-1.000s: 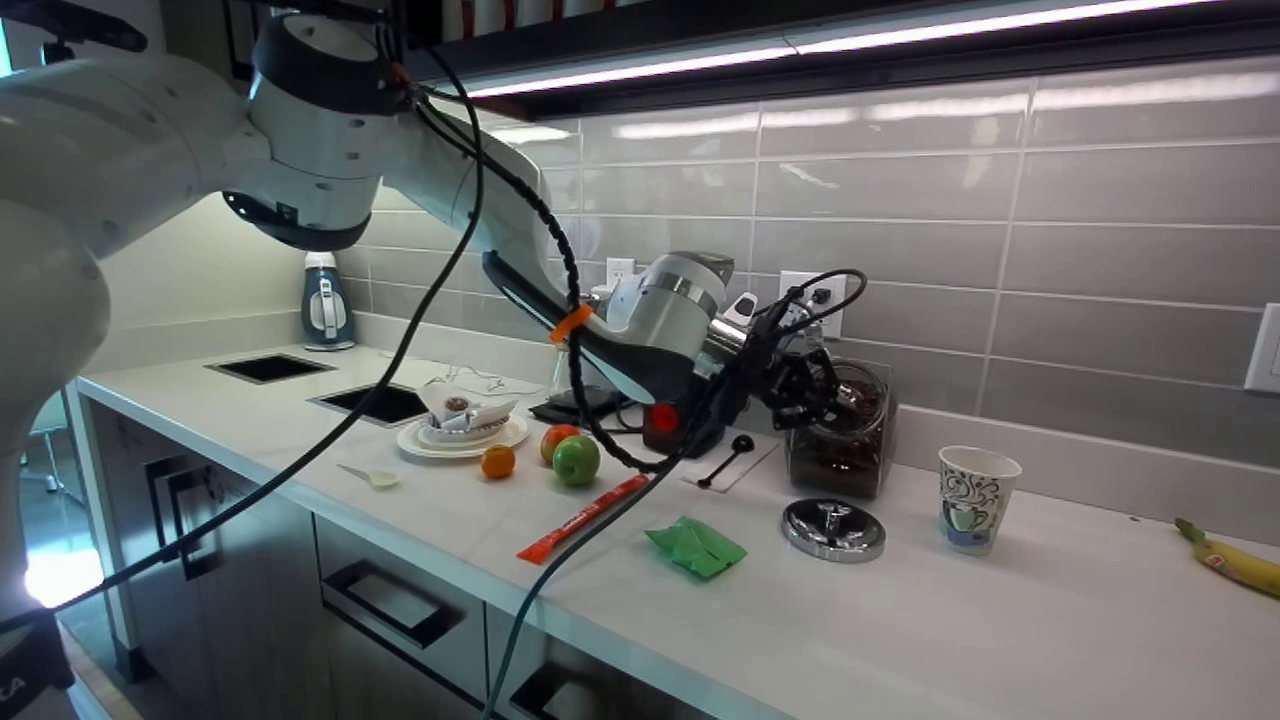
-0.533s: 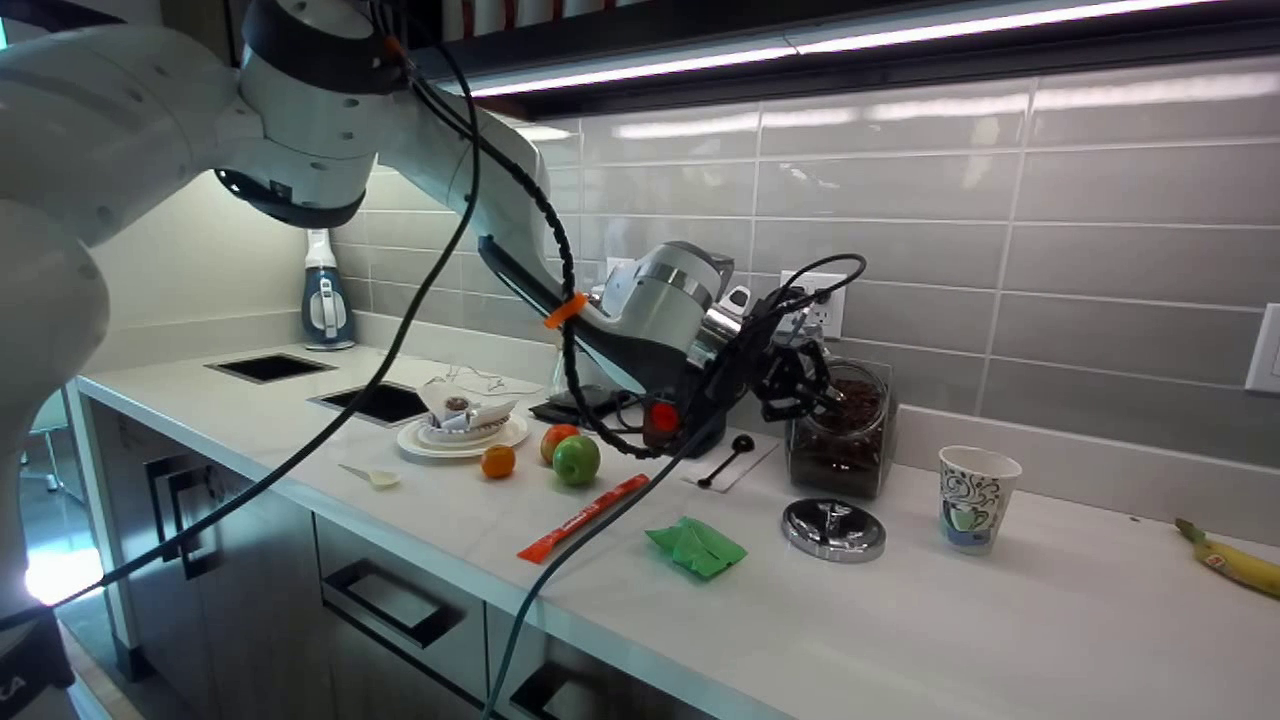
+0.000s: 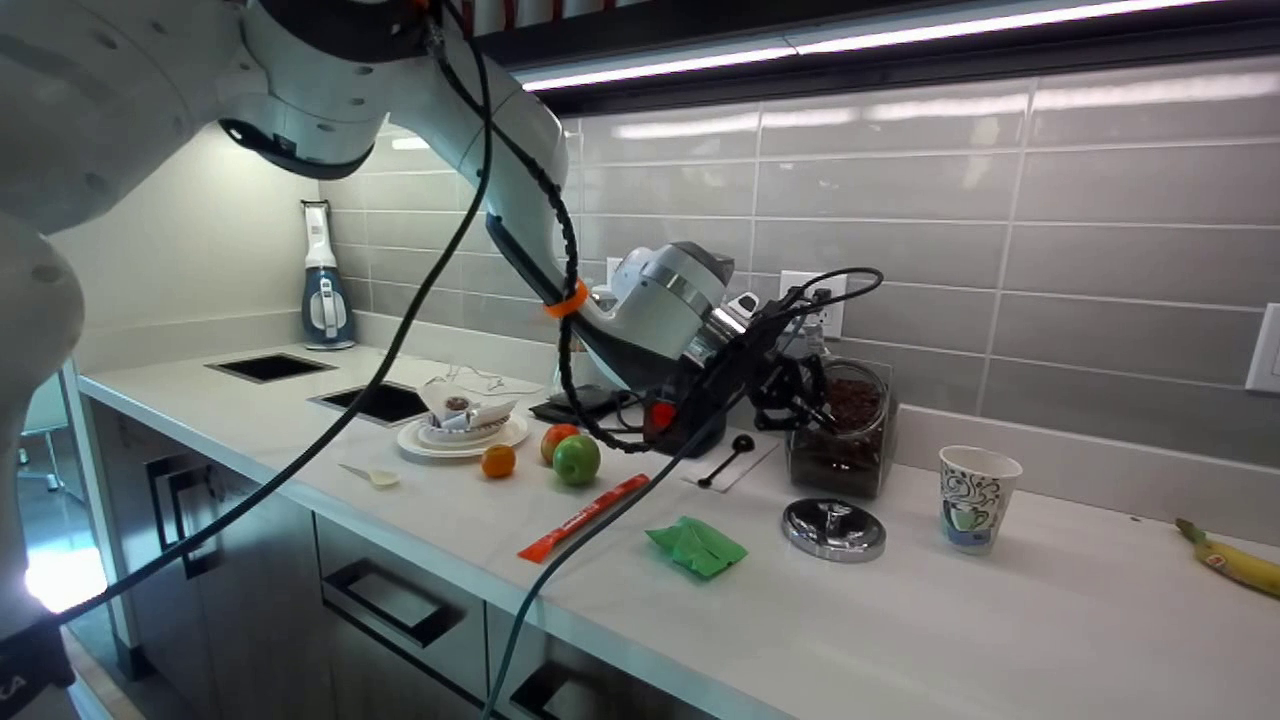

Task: Transfer a spoonful of contents from the container into the cup

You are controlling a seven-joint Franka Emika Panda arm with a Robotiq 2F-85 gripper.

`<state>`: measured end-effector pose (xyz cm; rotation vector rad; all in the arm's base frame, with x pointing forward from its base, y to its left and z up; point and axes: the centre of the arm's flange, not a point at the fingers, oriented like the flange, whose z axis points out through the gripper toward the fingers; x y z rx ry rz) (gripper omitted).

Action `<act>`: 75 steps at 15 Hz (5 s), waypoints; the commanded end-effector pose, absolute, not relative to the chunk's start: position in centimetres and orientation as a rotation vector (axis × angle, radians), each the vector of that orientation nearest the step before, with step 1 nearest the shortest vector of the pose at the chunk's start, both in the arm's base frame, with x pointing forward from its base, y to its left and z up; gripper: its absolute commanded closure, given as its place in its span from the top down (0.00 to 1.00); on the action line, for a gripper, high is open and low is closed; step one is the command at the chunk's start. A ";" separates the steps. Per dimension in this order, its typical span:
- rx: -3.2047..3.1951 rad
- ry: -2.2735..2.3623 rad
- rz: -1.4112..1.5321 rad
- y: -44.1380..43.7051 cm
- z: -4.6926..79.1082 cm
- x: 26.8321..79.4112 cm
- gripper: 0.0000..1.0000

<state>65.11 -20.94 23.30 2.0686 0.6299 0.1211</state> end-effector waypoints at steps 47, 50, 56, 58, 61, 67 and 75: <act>2.717 0.405 -0.064 -29.5 26.0 74.5 0.01; 2.664 0.437 -0.083 -28.7 25.4 74.1 0.01; 2.500 0.513 -0.086 -26.2 25.1 73.5 0.01; 2.448 0.517 -0.069 -25.2 24.5 73.1 0.01; 2.390 0.528 -0.066 -24.0 23.7 72.4 0.01; 2.262 0.519 -0.074 -22.7 23.6 70.9 0.01; 2.161 0.447 -0.057 -21.3 23.2 69.3 0.01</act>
